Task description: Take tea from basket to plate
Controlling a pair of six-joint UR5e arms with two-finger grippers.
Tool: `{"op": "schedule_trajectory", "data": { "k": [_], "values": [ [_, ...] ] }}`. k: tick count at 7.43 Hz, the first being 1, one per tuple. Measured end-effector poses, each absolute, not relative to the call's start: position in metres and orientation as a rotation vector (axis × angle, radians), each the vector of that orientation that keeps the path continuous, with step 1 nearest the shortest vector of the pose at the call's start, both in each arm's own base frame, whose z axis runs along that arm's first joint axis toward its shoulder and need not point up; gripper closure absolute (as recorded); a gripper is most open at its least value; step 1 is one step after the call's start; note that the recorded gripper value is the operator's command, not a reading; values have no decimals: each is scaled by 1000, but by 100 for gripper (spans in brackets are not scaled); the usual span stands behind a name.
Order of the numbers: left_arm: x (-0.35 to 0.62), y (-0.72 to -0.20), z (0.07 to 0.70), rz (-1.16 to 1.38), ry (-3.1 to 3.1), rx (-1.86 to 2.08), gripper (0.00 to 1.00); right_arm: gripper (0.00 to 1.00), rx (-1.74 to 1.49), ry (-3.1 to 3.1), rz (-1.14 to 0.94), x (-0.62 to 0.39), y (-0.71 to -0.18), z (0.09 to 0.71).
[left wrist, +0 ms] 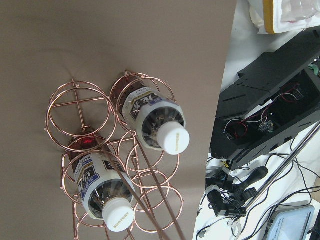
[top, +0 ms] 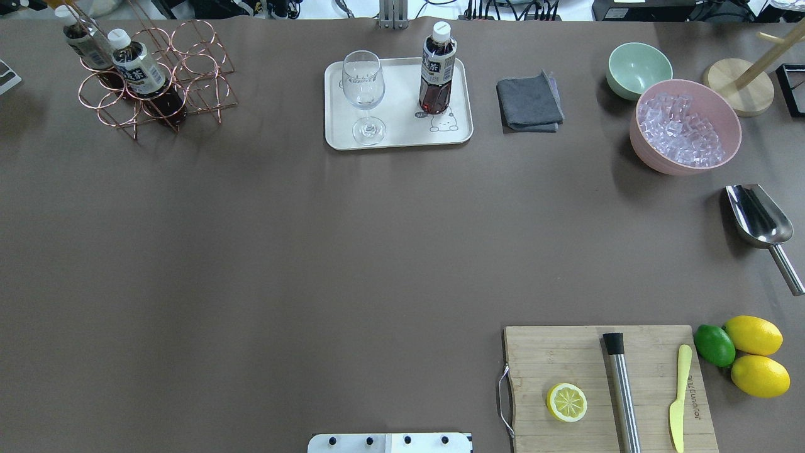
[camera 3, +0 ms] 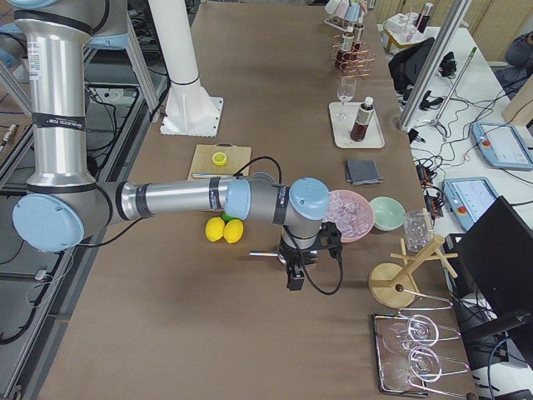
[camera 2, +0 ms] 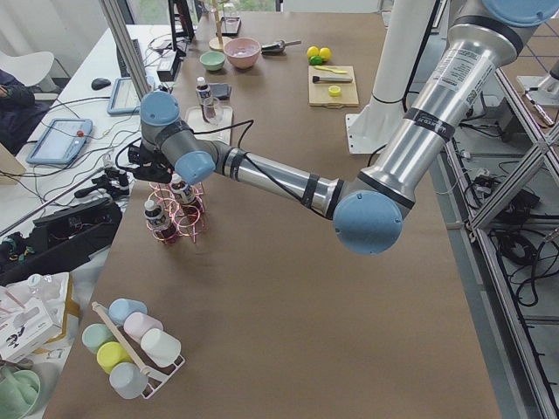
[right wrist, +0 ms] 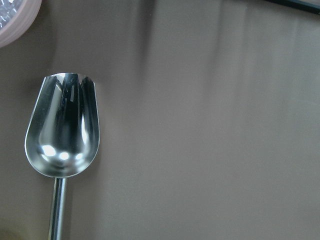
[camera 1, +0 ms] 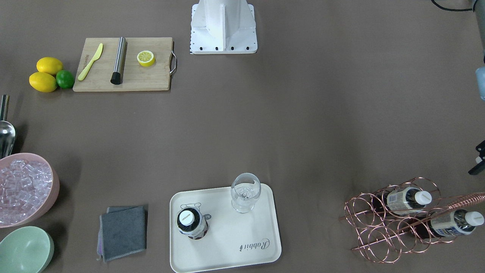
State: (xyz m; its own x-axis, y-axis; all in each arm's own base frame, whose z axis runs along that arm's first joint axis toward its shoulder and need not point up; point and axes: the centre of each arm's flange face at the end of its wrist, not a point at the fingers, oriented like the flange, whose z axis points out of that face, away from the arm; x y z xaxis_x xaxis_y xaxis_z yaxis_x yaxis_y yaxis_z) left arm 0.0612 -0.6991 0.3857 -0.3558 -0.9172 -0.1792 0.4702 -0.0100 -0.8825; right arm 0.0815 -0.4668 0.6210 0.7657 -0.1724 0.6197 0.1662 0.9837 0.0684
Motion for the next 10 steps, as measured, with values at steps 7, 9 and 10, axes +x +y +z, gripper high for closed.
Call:
{"op": "schedule_trajectory", "data": {
  "k": [7, 9, 10],
  "values": [
    [32, -640, 406, -1403, 1190, -428, 2, 0, 51, -689, -197, 80, -478, 606],
    [15, -595, 423, -1173, 1210, -321, 2, 0, 58, -689, -200, 79, -480, 603],
    [12, -573, 433, -1041, 1209, -252, 2, 0, 59, -688, -200, 79, -480, 602]
  ]
}}
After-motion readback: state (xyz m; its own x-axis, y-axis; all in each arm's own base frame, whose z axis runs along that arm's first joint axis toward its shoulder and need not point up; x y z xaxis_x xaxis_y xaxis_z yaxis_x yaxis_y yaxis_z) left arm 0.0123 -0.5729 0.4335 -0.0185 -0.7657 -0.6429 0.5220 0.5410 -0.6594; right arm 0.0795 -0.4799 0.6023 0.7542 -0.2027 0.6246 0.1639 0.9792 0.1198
